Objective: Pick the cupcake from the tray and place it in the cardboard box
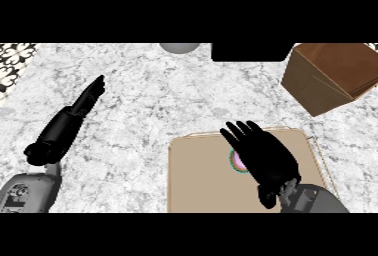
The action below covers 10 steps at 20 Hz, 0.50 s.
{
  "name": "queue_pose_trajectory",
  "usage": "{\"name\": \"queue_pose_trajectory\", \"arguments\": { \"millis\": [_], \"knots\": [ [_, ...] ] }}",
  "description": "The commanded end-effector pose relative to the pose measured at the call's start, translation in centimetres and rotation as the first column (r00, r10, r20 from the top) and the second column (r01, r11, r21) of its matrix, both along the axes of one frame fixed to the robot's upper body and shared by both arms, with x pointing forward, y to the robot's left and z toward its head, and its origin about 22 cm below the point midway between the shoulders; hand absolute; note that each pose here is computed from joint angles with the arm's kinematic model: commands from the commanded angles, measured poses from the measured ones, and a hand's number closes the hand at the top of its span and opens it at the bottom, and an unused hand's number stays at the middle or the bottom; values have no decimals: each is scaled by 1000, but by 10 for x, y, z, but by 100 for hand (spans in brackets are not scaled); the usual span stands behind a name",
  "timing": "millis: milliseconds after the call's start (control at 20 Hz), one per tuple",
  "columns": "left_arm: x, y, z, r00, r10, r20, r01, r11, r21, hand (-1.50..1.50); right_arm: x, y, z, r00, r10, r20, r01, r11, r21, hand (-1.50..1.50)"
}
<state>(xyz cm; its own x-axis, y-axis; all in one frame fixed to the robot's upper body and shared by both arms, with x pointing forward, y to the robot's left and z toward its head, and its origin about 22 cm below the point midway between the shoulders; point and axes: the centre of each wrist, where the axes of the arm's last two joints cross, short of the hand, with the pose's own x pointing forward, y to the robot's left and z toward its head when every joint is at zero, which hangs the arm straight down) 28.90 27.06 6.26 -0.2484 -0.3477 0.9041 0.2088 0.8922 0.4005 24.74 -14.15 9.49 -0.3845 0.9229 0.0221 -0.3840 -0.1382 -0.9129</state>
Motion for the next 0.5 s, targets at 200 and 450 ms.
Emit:
{"name": "queue_pose_trajectory", "arguments": {
  "millis": [200,450],
  "knots": [
    [4,3,5,1000,-14,-12,14,1000,-4,0,12,12,-16,999,-46,27,48,998,-48,-150],
    [-1,4,-12,1000,-10,-4,10,1000,7,0,22,-6,-42,999,-36,-17,36,999,-24,-150]
  ]
}}
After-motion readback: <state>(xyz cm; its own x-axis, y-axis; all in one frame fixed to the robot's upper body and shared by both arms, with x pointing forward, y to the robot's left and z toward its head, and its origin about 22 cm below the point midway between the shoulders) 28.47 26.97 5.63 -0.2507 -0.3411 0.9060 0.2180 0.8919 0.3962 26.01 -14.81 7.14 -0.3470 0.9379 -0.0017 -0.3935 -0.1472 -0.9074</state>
